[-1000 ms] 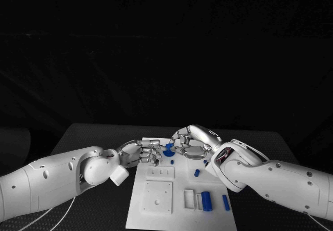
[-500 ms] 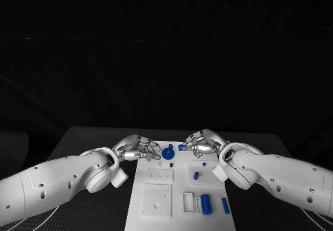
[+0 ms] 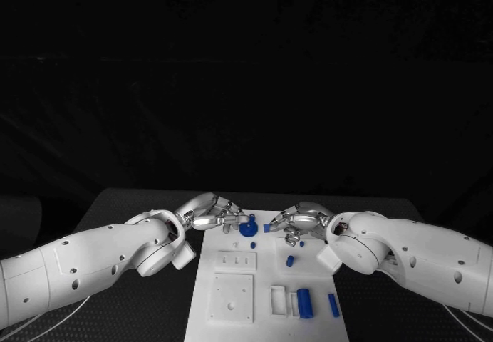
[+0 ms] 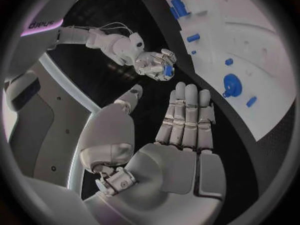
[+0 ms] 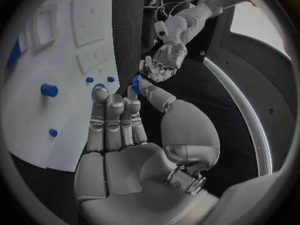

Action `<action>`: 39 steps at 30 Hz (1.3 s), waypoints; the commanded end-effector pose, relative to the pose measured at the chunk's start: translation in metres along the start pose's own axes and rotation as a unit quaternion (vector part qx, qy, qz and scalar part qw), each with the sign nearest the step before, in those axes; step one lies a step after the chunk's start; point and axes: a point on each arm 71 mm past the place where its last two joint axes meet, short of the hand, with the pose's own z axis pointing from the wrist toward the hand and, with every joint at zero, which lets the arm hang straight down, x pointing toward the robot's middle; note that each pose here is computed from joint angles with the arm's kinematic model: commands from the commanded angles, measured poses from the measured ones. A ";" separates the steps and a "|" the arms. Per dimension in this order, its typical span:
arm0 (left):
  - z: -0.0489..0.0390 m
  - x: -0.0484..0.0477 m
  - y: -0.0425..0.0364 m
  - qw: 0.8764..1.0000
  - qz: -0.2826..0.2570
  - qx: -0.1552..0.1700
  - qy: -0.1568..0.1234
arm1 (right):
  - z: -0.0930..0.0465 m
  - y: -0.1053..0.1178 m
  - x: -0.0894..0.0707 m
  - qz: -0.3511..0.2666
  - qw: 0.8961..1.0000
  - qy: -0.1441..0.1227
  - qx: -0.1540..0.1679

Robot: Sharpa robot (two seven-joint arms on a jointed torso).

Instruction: Assemble the parts on the task board

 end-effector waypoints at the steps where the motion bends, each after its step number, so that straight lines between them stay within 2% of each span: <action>1: 0.0022 0.0088 0.0050 0.992 -0.099 -0.062 0.047 | 0.000 -0.003 0.007 0.033 0.998 0.051 0.019; 8: 0.0026 0.0203 0.0036 0.979 -0.162 -0.085 0.091 | -0.001 -0.002 0.008 0.051 0.997 0.063 0.018; 16: 0.0033 0.0315 0.0016 0.975 -0.155 -0.090 0.129 | -0.002 0.000 0.013 0.083 0.993 0.081 0.020; 27: 0.0063 0.0350 -0.0036 0.975 -0.170 -0.077 0.122 | -0.001 0.001 0.019 0.081 0.991 0.101 0.023; 39: 0.0068 0.0397 -0.0069 0.973 -0.173 -0.073 0.137 | -0.001 0.002 0.021 0.074 0.992 0.103 0.022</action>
